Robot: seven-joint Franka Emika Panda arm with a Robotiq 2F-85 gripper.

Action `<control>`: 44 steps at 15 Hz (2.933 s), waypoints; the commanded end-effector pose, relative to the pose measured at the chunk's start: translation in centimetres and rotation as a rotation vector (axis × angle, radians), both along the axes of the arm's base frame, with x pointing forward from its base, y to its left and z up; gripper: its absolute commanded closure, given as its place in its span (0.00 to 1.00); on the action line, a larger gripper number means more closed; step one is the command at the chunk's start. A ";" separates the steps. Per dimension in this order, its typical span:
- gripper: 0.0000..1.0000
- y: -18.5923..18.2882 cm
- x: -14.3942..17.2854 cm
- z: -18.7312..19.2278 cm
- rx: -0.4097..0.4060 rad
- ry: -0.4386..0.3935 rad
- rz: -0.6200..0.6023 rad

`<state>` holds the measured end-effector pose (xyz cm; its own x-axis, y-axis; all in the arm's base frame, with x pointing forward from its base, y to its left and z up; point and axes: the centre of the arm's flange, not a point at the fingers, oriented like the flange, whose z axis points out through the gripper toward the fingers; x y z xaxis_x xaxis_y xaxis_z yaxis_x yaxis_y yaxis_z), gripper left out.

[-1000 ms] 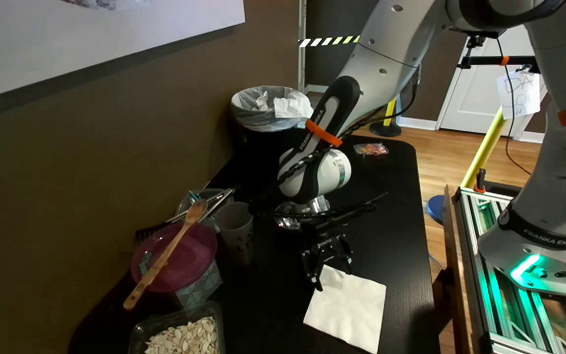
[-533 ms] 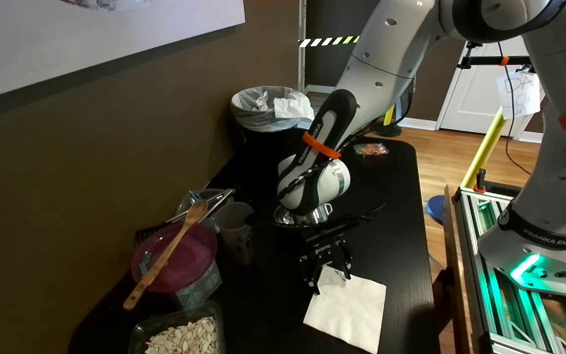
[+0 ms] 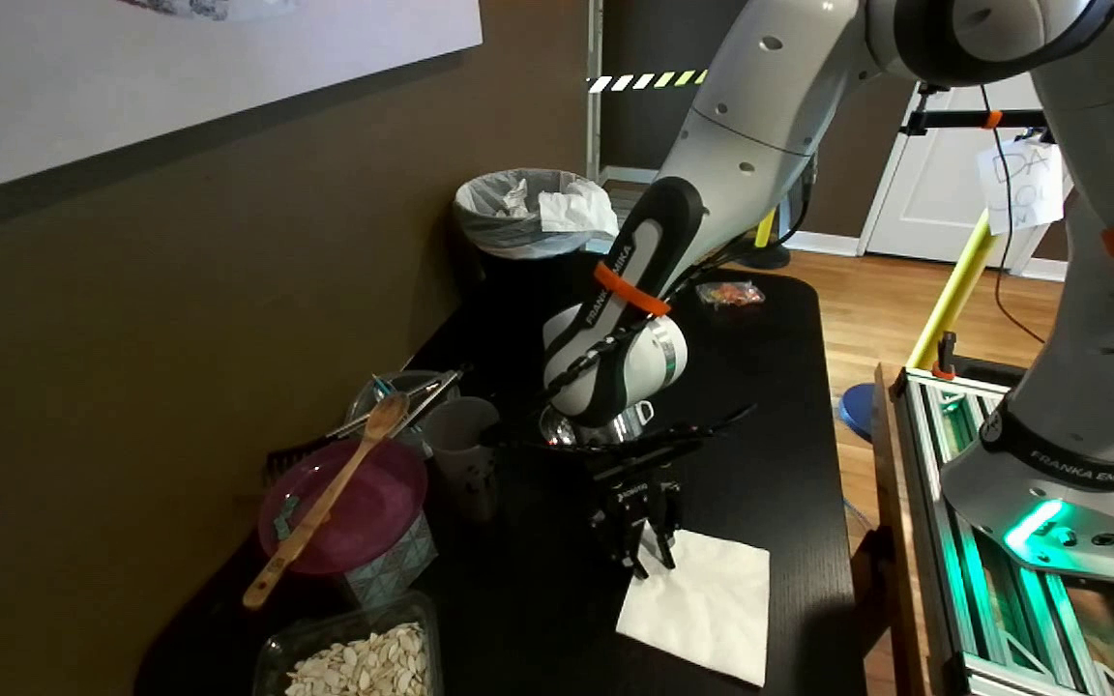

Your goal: Pull the silver bowl to the back and place the Serviette under it

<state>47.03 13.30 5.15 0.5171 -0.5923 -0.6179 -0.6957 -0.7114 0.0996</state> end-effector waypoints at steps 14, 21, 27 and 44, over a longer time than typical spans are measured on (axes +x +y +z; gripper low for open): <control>0.98 -1.1 4.2 4.5 -0.133 -0.074 0.131; 0.93 -2.1 6.6 6.1 -0.191 -0.116 0.215; 0.98 -2.6 8.3 4.9 -0.226 -0.140 0.271; 0.98 -5.9 13.4 3.8 -0.345 -0.365 0.371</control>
<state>59.63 7.98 9.45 0.8555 -0.4686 -0.2202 -0.4402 -0.8822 0.1669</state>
